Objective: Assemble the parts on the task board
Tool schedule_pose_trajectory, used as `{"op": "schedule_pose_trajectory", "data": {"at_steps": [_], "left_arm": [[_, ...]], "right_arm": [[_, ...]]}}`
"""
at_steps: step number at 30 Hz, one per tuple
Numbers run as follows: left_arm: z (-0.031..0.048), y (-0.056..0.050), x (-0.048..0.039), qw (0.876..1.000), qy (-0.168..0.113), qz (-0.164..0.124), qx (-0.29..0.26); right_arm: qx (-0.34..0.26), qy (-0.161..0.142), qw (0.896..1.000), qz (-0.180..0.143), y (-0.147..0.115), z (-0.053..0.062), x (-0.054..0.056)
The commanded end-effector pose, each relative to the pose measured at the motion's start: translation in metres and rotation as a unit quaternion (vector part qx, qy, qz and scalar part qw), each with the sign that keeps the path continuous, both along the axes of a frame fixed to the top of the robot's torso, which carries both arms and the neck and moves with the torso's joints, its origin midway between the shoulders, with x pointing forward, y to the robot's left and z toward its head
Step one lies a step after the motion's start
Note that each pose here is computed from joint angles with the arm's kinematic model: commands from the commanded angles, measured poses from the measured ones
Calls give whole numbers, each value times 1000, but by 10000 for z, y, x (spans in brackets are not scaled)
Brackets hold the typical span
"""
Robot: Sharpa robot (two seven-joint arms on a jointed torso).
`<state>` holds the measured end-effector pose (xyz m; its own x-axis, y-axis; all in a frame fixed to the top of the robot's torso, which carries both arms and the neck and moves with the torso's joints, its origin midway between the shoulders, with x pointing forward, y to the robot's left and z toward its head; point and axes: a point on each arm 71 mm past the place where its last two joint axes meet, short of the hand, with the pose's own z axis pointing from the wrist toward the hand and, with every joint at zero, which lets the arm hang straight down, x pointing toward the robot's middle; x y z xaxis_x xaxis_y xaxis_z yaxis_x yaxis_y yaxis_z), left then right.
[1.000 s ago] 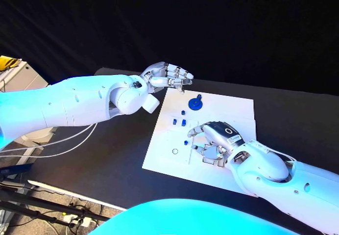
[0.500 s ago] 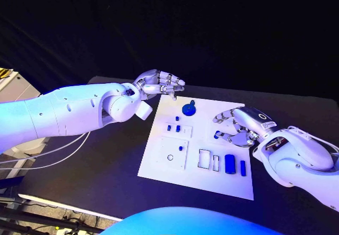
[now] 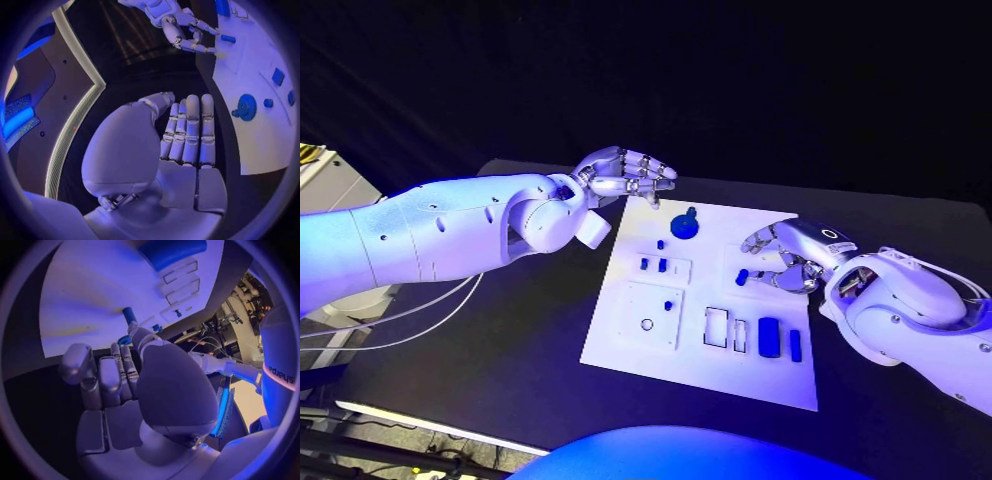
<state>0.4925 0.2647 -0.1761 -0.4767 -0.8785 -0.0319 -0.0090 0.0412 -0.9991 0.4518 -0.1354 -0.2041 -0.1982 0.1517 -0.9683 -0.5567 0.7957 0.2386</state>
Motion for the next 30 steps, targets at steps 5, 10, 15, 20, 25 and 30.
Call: {"op": "schedule_pose_trajectory", "data": {"at_steps": [5, 10, 15, 20, 25, 30], "left_arm": [[0, -3, -3, 1000, 2, -5, -3], [-2, -5, -1, 1000, 2, -4, -3], [-4, -2, 1, 1000, 3, -4, -2], [-5, 1, 2, 1000, 3, -4, -2], [-5, -1, 1, 1000, 4, -4, -2], [-9, -4, -3, 1000, 10, -7, -7]], "right_arm": [[-48, 14, 999, 23, 57, -93, -8], [-49, 15, 998, 34, 105, -100, -30], [-46, 15, 998, 40, 131, -98, -48], [-45, 14, 998, 42, 140, -99, -50], [-44, 14, 998, 44, 164, -113, -49], [-48, 18, 998, 42, 170, -147, -33]]}}
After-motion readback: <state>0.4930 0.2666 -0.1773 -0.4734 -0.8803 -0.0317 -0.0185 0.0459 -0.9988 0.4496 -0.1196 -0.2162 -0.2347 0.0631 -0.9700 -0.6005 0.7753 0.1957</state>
